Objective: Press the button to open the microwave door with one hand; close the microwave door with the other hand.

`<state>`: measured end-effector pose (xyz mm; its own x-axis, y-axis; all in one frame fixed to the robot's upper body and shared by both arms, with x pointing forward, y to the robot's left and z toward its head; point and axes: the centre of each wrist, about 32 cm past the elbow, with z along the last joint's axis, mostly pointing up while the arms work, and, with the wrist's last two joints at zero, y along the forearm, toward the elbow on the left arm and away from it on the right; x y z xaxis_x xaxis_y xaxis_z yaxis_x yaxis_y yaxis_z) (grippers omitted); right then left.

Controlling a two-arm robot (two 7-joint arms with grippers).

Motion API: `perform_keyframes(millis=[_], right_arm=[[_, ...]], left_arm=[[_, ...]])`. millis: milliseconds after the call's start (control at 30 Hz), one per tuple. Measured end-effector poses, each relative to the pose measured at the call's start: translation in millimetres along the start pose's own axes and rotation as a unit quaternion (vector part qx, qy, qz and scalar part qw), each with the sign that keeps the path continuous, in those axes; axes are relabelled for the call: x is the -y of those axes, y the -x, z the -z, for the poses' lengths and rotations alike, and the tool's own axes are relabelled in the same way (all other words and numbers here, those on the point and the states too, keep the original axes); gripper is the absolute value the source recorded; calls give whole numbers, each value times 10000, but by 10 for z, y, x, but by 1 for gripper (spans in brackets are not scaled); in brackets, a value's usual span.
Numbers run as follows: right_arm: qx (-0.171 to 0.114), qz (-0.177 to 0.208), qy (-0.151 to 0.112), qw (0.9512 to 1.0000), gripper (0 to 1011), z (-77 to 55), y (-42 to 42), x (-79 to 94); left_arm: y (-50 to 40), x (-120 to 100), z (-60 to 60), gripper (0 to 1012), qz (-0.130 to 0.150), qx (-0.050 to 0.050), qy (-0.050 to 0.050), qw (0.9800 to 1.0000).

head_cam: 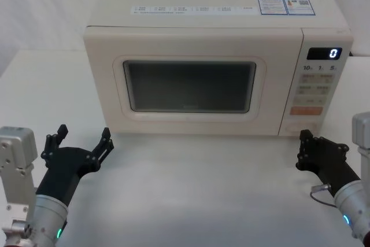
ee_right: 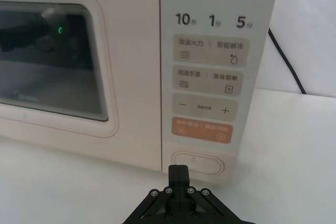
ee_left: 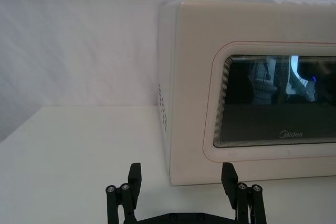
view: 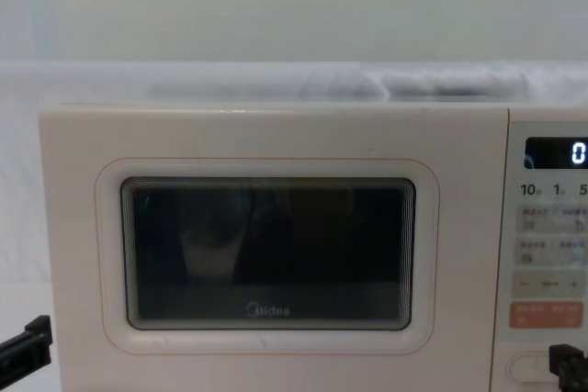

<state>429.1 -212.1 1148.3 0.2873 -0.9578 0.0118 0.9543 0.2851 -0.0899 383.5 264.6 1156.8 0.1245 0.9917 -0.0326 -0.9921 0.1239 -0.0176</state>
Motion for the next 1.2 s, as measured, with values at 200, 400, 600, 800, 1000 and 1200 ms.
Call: perform_keyframes(millis=[200,400,600,800,1000,1200], right_arm=[[-63,-13,89,9999,0,44,-25,-112],[-98,-36,151,9998,0,75,-37,-216],[-118,-40,188,9997,0,94,-45,-299],[-153,-1,185,9997,0,121,-55,-361],[-168,92,130,9997,0,150,-51,-396],[-167,137,101,9997,0,162,-47,-415]], left_arm=[[0,0,0,1001,0,0,0,10000],[0,0,0,1001,0,0,0,10000],[0,0,0,1001,0,0,0,10000],[0,0,0,1001,0,0,0,10000],[0,0,0,1001,0,0,0,10000],[0,0,0,1001,0,0,0,10000]])
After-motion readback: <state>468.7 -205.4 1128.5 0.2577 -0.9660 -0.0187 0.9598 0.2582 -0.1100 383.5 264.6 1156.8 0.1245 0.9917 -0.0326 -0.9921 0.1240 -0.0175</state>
